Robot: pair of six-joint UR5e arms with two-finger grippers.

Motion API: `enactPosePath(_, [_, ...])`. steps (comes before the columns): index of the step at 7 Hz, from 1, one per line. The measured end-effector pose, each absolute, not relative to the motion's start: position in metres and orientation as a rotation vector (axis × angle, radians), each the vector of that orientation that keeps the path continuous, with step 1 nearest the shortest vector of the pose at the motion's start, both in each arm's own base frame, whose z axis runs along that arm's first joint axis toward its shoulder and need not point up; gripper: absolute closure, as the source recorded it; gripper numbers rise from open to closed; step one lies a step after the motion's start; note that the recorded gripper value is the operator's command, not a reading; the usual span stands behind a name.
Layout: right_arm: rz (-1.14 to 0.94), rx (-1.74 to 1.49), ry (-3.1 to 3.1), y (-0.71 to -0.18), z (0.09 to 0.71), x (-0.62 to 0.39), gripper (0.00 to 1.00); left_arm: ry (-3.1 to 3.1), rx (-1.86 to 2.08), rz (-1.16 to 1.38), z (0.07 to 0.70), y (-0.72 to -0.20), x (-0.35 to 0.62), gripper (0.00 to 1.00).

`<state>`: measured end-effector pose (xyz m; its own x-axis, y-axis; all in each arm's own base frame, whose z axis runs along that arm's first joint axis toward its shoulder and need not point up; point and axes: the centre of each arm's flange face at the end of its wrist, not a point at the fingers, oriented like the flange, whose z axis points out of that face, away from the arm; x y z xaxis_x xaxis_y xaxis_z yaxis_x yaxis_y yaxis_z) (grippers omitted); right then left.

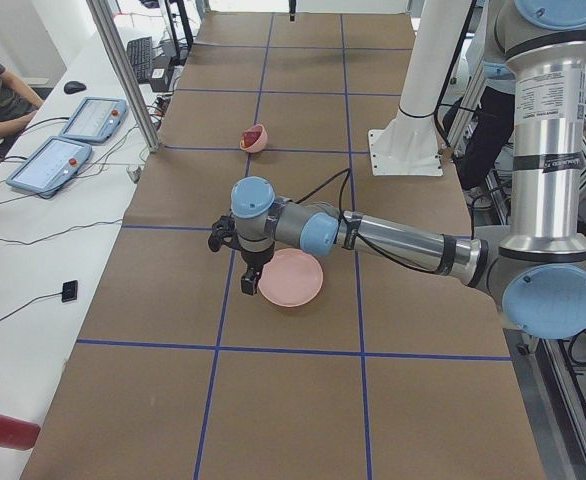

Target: Move apple from plate to bowl

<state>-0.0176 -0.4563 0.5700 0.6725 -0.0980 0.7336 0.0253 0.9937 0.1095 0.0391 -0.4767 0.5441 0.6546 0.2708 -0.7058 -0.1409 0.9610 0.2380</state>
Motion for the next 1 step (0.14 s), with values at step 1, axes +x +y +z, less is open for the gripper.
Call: enactPosePath(1, [-0.07, 0.095, -0.831, -0.4574, 0.5687, -0.0178, 0.0, 0.825, 0.165, 0.234, 0.5454, -0.4768, 0.0393, 0.02])
